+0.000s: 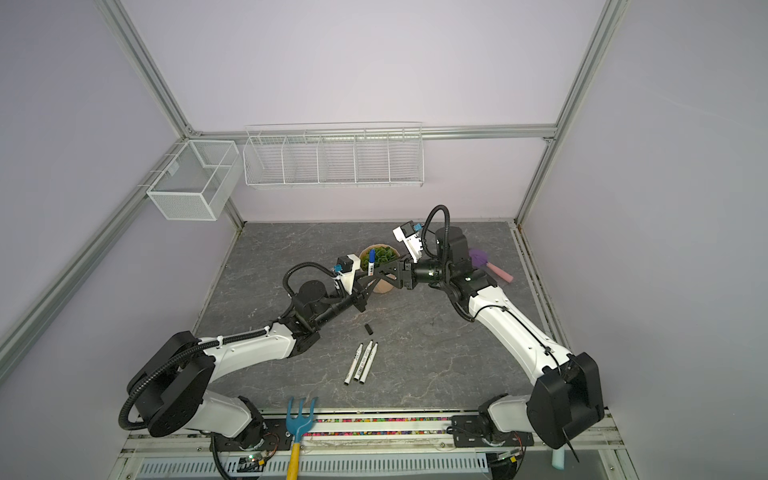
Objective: Insert the pens into the pen caps
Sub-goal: 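Press the blue cap down onto the marker held by the left gripper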
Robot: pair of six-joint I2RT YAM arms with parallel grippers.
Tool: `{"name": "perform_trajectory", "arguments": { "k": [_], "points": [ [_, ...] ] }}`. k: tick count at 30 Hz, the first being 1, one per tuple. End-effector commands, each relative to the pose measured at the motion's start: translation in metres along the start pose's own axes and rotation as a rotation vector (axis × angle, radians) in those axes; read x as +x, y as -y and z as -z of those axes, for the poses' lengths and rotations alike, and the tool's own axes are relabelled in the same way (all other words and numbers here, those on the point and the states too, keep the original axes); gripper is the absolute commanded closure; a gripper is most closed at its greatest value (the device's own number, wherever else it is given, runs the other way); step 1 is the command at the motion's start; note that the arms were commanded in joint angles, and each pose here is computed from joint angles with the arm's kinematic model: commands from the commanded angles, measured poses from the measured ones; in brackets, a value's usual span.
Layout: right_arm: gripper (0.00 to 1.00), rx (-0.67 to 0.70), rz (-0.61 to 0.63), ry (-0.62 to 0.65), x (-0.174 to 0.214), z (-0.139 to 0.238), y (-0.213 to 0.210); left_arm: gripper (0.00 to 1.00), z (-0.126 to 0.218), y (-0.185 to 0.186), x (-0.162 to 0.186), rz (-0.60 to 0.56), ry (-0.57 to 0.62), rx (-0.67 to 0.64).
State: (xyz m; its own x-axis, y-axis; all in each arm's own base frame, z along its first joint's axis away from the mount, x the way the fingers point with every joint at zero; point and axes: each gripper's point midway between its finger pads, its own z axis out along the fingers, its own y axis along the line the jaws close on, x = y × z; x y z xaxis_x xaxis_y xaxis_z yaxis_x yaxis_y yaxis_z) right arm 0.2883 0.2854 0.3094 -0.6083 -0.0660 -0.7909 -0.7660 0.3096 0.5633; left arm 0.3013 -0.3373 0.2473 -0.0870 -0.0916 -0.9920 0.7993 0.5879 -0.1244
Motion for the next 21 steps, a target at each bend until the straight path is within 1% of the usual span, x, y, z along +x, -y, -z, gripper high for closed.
{"name": "perform_trajectory", "arguments": {
  "k": [1,5,10,15,19,21],
  "points": [
    [0.51,0.066,0.079,0.044,-0.015,0.013,-0.005,1.00,0.002,0.000,-0.004,-0.057,0.046,-0.011],
    [0.52,0.092,0.098,0.074,-0.029,0.014,-0.006,1.00,0.002,0.005,0.005,-0.078,0.023,-0.011],
    [0.58,0.111,0.094,0.070,-0.036,0.001,0.001,1.00,0.001,0.014,0.012,-0.097,-0.001,0.004],
    [0.64,0.118,0.087,0.049,-0.035,-0.015,0.007,1.00,0.002,0.017,0.010,-0.093,-0.001,0.007],
    [0.68,0.111,0.075,0.020,-0.027,-0.024,0.009,1.00,0.003,0.018,0.007,-0.089,0.004,0.006],
    [0.71,0.107,0.063,0.004,-0.021,-0.027,0.010,1.00,0.003,0.018,0.005,-0.089,0.009,0.006]
  ]
}}
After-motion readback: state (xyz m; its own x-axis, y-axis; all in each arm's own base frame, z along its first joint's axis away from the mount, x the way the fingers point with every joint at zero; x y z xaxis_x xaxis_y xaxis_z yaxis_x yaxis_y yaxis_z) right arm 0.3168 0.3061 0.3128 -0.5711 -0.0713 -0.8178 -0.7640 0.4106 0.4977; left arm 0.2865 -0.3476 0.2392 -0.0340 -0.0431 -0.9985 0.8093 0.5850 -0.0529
